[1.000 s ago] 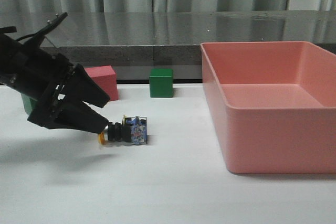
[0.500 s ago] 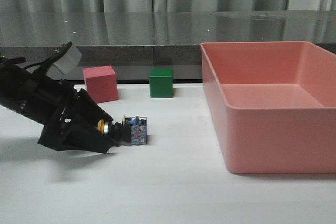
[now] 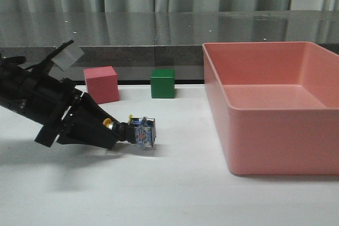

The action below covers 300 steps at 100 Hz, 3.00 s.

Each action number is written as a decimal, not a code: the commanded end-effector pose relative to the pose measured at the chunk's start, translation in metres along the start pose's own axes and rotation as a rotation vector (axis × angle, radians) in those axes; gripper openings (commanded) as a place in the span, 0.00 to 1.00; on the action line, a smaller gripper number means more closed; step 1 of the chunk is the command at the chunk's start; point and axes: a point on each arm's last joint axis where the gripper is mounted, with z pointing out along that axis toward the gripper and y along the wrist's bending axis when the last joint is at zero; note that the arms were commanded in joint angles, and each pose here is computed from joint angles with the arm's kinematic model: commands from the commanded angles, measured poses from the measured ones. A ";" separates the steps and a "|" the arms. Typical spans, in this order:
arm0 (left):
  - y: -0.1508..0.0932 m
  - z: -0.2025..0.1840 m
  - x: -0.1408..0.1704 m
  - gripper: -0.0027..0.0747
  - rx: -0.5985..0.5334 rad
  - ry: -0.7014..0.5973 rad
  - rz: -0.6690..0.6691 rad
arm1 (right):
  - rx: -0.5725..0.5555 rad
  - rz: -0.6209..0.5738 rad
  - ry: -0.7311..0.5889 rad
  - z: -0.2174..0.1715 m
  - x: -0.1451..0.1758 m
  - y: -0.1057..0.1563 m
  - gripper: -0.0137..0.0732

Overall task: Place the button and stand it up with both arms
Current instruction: 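Lower the left gripper over the lying button and grasp its yellow cap, then lift the button with the left gripper and rotate it upright, then lower the upright button onto the table with the left gripper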

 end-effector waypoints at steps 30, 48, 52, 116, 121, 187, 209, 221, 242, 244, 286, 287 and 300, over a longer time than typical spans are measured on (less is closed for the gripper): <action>-0.014 -0.073 -0.100 0.01 -0.161 0.198 0.071 | 0.033 0.007 -0.099 -0.002 -0.015 -0.004 0.03; -0.022 -0.095 -0.148 0.01 -0.250 0.411 0.116 | 0.033 0.007 -0.099 -0.002 -0.015 -0.004 0.03; -0.023 -0.098 -0.156 0.01 -0.267 0.477 0.132 | 0.033 0.007 -0.099 -0.002 -0.015 -0.004 0.03; -0.065 -0.028 -0.190 0.01 -0.287 1.204 0.510 | 0.034 0.007 -0.102 -0.002 -0.016 -0.004 0.03; -0.062 -0.021 -0.186 0.01 -0.282 1.241 0.537 | 0.035 0.007 -0.105 -0.002 -0.016 -0.004 0.03; -0.029 0.010 -0.159 0.01 -0.393 1.372 0.565 | 0.040 0.007 -0.121 -0.002 -0.017 -0.005 0.03; -0.024 0.021 -0.147 0.01 -0.355 1.395 0.556 | 0.040 0.007 -0.122 -0.002 -0.017 -0.005 0.03; -0.024 0.023 -0.146 0.01 -0.348 1.386 0.547 | 0.041 0.007 -0.126 -0.002 -0.018 -0.005 0.03; -0.025 0.023 -0.145 0.01 -0.347 1.376 0.538 | 0.042 0.007 -0.128 -0.003 -0.018 -0.005 0.03; -0.025 0.024 -0.145 0.01 -0.346 1.370 0.535 | 0.042 0.007 -0.128 -0.003 -0.018 -0.005 0.03; -0.026 0.026 -0.145 0.01 -0.339 1.355 0.524 | 0.042 0.007 -0.129 -0.003 -0.018 -0.005 0.03; -0.026 0.026 -0.145 0.01 -0.339 1.355 0.524 | 0.042 0.007 -0.129 -0.003 -0.018 -0.005 0.03; -0.026 0.026 -0.145 0.01 -0.338 1.351 0.519 | 0.042 0.007 -0.129 -0.003 -0.018 -0.005 0.03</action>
